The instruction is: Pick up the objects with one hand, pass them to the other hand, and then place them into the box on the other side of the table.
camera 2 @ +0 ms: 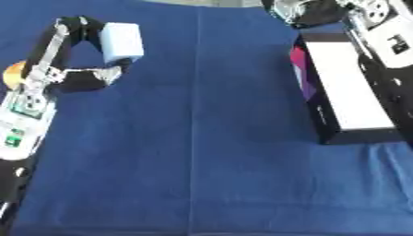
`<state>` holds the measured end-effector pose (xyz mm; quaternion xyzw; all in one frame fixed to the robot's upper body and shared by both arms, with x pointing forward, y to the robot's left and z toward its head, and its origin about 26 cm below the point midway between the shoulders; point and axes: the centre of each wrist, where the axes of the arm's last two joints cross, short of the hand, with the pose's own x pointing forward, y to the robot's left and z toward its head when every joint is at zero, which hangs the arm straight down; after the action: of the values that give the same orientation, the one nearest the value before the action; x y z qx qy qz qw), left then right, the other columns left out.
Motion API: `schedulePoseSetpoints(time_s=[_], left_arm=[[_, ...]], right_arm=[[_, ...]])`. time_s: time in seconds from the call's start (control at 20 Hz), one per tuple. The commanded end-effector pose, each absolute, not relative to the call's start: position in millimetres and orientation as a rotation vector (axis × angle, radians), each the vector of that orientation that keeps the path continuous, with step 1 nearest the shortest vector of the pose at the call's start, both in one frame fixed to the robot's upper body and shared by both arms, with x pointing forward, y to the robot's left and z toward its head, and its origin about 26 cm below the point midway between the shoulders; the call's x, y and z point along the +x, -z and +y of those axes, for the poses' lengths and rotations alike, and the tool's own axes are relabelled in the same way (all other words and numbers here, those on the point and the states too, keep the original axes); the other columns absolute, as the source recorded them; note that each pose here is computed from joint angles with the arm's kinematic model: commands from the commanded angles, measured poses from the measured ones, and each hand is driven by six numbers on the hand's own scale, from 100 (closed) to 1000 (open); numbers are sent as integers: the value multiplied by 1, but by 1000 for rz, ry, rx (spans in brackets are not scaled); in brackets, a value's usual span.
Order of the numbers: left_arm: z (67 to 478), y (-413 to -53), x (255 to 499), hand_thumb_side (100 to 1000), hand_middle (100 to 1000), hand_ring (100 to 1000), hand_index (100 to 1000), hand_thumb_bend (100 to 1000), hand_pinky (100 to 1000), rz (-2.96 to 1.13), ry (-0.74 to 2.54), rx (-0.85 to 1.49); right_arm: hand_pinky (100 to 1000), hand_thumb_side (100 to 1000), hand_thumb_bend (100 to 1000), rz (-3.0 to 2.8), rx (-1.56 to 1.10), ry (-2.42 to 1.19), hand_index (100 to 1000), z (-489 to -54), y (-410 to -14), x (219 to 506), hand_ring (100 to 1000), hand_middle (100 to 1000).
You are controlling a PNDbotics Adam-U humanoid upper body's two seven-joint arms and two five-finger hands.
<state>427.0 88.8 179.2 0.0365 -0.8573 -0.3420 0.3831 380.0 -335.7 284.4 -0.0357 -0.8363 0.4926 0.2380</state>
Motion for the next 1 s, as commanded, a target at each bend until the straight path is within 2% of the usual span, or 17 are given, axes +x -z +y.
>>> schedulePoseSetpoints(time_s=[0.05,1.0], left_arm=[[78,-184,424,100,362,454,547,100,731,-2214,879,66],[48,-178,413,140,363,454,546,100,731,-2233,831,-61]], right_arm=[[885,284,100,-2301,-122,-1405,1000,-333,-297,378,1000,1000],[900,204,100,-2182,-154,-1625,1000,-320,-291,383,1000,1000]])
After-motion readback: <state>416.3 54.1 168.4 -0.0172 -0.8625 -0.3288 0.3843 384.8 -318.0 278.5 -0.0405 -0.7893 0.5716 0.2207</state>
